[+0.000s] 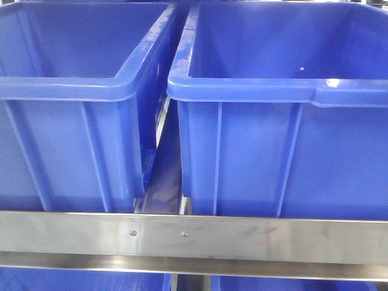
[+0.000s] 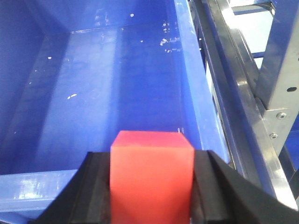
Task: Sort and place red and blue blocks on shelf
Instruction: 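Position both held cubes above the upper blue bins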
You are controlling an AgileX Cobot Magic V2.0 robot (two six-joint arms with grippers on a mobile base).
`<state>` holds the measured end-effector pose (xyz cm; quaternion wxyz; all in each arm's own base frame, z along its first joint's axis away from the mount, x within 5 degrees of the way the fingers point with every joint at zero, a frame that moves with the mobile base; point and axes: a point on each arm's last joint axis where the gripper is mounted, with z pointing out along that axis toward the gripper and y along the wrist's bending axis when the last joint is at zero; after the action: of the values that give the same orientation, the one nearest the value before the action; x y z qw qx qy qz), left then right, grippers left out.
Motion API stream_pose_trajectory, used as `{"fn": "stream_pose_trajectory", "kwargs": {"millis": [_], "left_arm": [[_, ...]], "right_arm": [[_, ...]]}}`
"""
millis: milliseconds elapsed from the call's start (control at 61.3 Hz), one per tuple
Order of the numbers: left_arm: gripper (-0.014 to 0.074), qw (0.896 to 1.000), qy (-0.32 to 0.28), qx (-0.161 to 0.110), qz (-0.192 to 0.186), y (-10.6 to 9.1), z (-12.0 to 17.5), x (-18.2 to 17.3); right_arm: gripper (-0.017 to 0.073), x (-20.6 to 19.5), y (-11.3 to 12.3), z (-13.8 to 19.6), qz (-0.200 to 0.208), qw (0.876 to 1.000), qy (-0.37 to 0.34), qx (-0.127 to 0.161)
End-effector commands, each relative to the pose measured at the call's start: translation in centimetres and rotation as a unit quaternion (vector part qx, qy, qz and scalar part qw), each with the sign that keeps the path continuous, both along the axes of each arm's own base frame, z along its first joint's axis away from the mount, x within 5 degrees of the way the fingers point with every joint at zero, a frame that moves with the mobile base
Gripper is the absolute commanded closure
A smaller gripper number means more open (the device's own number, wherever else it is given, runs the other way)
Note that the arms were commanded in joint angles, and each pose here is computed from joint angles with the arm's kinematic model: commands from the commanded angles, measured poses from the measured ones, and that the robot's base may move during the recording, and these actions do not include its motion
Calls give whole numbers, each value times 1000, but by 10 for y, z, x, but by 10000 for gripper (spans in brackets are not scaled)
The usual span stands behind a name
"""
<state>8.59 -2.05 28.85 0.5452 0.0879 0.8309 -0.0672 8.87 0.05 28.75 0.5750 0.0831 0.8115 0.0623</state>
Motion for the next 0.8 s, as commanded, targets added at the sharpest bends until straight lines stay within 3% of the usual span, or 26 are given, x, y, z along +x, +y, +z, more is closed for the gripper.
{"fn": "stream_pose_trajectory", "kwargs": {"millis": [0, 228, 392, 571, 653, 783], "left_arm": [[466, 999, -45, -15, -5, -2, 15, 2], [466, 999, -48, -17, -6, -2, 16, 2], [466, 998, -40, -52, -11, -5, 17, 1], [466, 994, -83, -65, -16, -6, 35, 3], [466, 993, -98, -65, -17, -7, 48, 7], [466, 994, -101, -44, -16, -12, 67, 25]], "right_arm": [[502, 2, -1, 18, -5, 998, -60, -4], [502, 2, -1, 18, -5, 998, -61, -4], [502, 3, -1, 21, -5, 997, -79, 2], [502, 4, -1, 43, -6, 992, -122, 8], [502, 11, -1, 53, -4, 993, -118, 3], [502, 32, -1, 71, -3, 995, -102, 0]]}}
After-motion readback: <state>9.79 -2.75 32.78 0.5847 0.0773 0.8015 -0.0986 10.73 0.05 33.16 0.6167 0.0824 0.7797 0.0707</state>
